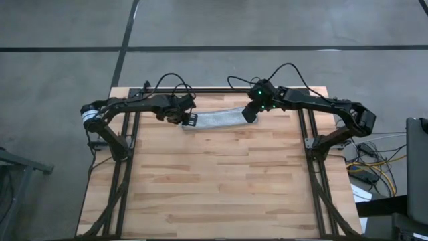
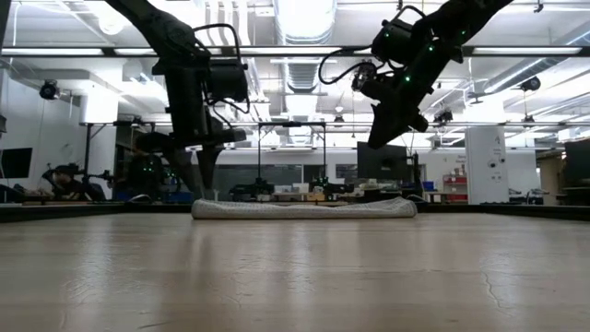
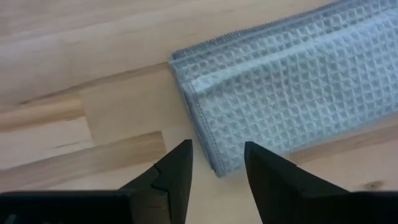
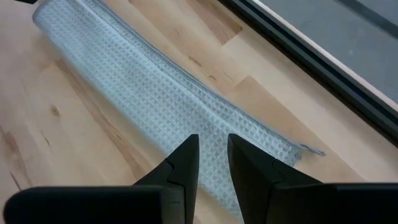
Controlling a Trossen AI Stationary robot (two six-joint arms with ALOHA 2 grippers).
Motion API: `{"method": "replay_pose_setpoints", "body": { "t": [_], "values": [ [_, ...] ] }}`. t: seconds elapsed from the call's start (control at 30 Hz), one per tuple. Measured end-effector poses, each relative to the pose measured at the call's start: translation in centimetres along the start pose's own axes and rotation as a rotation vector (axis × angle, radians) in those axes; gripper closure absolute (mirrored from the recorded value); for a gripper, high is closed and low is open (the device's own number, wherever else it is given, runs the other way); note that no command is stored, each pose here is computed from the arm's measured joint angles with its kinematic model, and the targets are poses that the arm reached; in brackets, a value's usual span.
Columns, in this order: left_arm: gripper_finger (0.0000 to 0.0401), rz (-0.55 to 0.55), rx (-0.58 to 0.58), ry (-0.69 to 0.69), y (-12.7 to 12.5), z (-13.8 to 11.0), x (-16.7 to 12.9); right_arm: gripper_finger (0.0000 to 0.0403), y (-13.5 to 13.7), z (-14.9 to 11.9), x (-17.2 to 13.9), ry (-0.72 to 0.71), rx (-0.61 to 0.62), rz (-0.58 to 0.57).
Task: Fold microfiber towels
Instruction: Fold the gray on the table
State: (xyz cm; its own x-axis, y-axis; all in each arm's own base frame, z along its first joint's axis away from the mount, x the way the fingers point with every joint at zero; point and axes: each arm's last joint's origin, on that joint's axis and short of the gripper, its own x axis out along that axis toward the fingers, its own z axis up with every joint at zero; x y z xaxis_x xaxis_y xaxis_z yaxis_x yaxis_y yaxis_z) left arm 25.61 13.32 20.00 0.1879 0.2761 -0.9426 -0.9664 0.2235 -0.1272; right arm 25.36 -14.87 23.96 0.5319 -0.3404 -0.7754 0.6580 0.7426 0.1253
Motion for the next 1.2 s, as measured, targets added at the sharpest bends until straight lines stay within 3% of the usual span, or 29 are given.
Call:
{"method": "replay_pose_setpoints", "body": {
  "t": [0.3,0.53,1.2],
  "values": [
    [0.0252,-0.005,-0.024,0.016,0.8,-0.9,1.5,0.0327,0.0,0.0,0.0,-0.002,-0.007,0.000],
    [0.0252,-0.156,-0.038,0.010,1.0,-1.6,3.4,0.0329,0.0,0.1,0.0,-0.007,-0.007,0.001],
    [0.0252,-0.143,-0.072,0.039,2.0,-2.4,4.4,0.0334,0.0,0.1,0.0,-0.009,-0.006,0.002]
  ]
}}
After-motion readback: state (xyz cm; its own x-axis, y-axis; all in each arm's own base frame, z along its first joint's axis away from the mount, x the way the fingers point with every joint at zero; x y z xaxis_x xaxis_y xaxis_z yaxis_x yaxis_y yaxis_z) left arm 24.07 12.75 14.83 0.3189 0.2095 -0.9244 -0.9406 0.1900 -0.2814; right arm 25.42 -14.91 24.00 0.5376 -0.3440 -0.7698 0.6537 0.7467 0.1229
